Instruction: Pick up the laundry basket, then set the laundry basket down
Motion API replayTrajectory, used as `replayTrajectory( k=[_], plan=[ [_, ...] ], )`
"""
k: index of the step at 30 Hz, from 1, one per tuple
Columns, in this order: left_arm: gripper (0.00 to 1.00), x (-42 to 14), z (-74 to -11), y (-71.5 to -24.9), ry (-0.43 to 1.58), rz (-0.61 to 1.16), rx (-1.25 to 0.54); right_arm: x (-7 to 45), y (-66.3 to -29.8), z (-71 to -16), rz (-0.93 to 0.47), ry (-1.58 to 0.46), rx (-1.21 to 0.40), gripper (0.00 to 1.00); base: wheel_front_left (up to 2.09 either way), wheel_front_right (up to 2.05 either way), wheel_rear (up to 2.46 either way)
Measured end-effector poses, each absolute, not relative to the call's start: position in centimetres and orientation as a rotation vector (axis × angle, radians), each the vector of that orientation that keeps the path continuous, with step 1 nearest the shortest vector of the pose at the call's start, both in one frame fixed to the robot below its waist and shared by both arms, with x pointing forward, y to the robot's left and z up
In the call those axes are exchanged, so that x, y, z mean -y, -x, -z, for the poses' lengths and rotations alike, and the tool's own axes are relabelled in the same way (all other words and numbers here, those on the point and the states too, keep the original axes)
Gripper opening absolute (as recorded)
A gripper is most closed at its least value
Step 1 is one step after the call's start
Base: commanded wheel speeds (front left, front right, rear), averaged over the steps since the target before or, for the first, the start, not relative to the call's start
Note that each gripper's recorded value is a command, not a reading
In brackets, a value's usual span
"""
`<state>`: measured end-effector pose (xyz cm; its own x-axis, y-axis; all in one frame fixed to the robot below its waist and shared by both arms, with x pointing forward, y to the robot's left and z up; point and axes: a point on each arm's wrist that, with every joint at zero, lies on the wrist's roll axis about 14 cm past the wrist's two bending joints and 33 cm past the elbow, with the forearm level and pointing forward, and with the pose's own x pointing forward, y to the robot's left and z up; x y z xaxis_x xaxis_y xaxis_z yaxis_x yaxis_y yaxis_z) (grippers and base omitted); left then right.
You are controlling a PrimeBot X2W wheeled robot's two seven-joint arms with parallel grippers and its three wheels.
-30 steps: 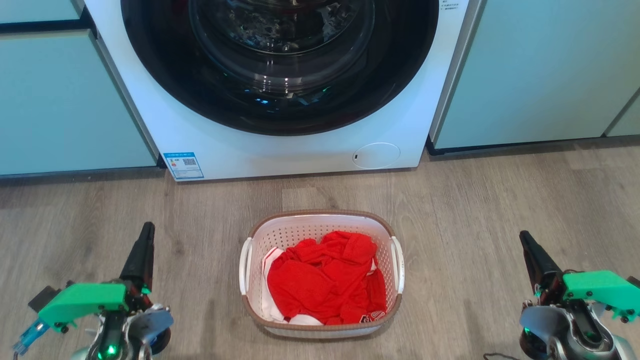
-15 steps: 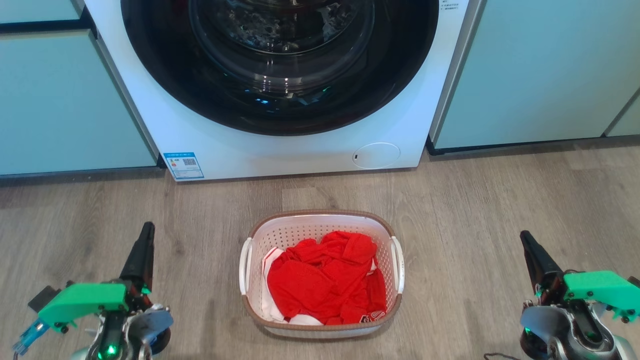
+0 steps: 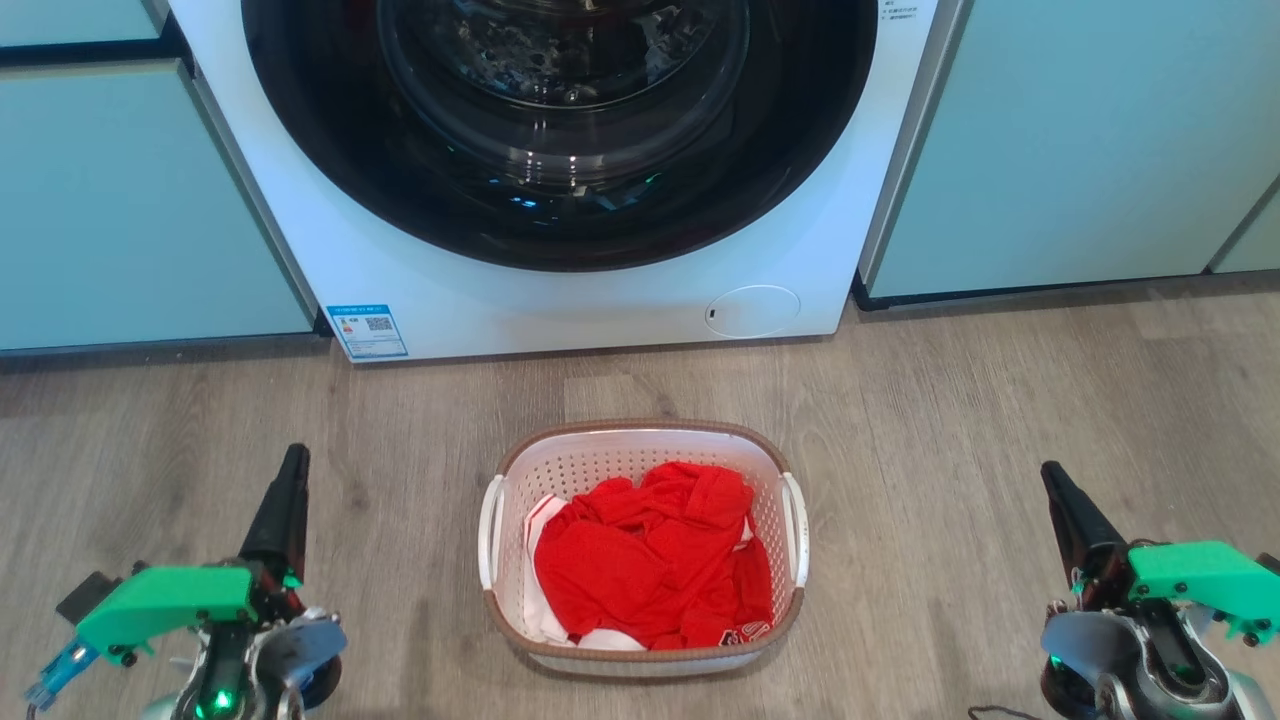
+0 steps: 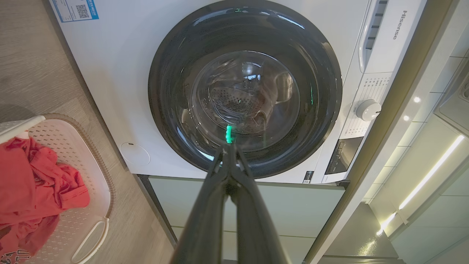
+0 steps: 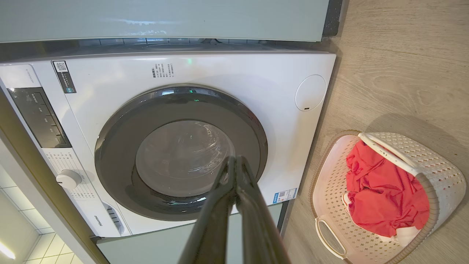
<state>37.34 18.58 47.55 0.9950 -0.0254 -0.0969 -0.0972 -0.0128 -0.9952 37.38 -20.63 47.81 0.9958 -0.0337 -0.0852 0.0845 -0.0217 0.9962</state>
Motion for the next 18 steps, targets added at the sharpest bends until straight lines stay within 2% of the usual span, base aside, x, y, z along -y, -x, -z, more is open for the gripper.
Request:
replayTrajectory(
  k=[18],
  plan=[
    [0.0,-18.59,-47.55,-37.34,1.583,-0.057,-0.096,20.57,-37.38,-47.81,0.09,-1.59,-0.044,0.0,0.0,0.0,0.0]
  ],
)
